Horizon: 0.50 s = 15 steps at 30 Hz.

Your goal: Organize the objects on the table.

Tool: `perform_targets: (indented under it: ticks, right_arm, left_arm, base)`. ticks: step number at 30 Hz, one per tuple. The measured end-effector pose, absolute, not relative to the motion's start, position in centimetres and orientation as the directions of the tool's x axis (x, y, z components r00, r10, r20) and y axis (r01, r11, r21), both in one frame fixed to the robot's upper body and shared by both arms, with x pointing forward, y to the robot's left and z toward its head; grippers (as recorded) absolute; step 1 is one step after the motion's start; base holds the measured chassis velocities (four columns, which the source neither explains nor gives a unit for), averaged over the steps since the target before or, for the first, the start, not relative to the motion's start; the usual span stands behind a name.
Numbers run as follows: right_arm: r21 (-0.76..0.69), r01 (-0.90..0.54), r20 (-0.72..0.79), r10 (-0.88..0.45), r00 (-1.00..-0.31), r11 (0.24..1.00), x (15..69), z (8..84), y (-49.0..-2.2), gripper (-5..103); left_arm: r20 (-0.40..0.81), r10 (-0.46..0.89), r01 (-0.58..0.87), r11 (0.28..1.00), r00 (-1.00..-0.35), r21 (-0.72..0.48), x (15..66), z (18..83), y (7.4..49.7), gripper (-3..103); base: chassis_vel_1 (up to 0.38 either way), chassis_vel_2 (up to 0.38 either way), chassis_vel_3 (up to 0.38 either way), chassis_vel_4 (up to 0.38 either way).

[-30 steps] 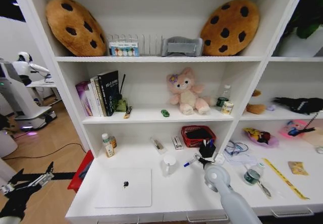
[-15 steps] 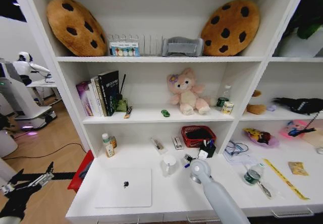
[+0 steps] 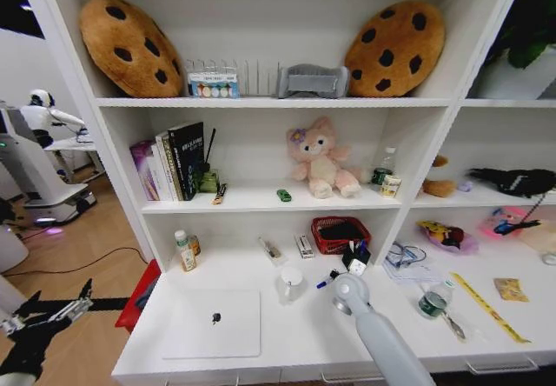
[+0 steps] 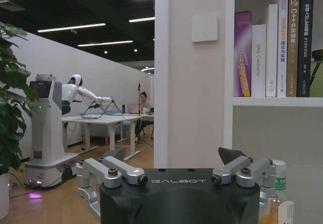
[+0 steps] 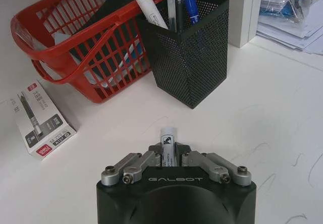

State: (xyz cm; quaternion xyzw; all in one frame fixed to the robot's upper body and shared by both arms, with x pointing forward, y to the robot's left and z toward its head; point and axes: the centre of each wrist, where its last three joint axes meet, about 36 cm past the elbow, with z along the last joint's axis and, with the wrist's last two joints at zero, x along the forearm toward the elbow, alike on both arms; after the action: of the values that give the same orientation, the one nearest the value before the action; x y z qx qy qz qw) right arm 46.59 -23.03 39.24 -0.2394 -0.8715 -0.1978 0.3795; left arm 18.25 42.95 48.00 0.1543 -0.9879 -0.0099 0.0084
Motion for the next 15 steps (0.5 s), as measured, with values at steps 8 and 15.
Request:
perform_targets:
  ticks: [8, 15]
  right_arm:
    - [0.237, 0.505, 0.649, 0.252, -0.718, 0.83, 45.1, 40.4, -23.7, 12]
    - [0.141, 0.349, 0.169, 0.325, -0.93, 0.926, 44.6, 41.6, -26.7, 12]
  left_arm:
    - [0.014, -0.305, -0.305, 0.952, -0.952, 0.022, 18.2, 48.0, 42.9, 100]
    - [0.014, -0.305, -0.305, 0.952, -0.952, 0.022, 18.2, 48.0, 42.9, 100]
  base:
    - [0.0, 0.0, 0.0, 0.0]
    - [0.0, 0.0, 0.0, 0.0]
